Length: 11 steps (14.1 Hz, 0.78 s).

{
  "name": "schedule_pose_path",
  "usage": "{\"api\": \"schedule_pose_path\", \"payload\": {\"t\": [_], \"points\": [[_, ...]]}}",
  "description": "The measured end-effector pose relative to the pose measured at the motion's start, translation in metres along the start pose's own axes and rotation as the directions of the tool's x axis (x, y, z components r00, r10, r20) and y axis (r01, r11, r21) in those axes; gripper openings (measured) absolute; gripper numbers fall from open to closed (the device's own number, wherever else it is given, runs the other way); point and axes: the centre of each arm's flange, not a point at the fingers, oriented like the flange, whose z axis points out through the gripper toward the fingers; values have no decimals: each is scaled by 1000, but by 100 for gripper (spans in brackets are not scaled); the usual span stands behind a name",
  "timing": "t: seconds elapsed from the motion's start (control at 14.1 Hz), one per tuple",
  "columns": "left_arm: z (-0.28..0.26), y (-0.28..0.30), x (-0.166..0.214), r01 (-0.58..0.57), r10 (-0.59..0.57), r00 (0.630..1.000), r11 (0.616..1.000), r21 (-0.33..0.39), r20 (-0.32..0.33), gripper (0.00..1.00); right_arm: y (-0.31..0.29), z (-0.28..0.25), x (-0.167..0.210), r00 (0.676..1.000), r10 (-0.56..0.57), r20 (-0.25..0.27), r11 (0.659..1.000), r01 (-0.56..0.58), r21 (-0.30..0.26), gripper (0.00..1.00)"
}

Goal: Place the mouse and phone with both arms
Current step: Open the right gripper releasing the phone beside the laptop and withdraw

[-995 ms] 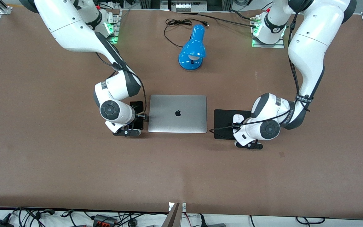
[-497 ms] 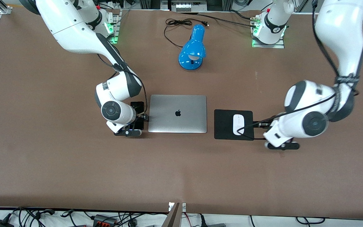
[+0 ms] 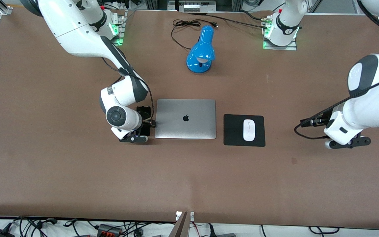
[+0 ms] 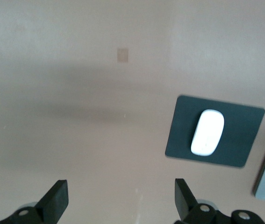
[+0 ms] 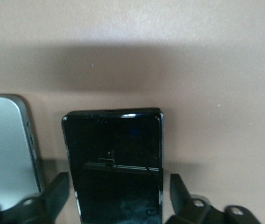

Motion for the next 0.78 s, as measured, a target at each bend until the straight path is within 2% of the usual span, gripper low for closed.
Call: {"api": "schedule_pose_path", "payload": {"t": [0.21,0.57,0.78], "points": [[-13,10,-27,-6,6,999,1000,15,-35,100,4,-48,11,998,13,-62,1000,-12,17,100],[-11,-1,-47,23,-25,998,999,-23,-66,100,49,-201,13,990,76,-118,997,-74,25,100],[-45,-15,-67,-12,10,992,1000,-12,-123,100,94,-279,1,980,134,-150,991,-130,34,100]]}}
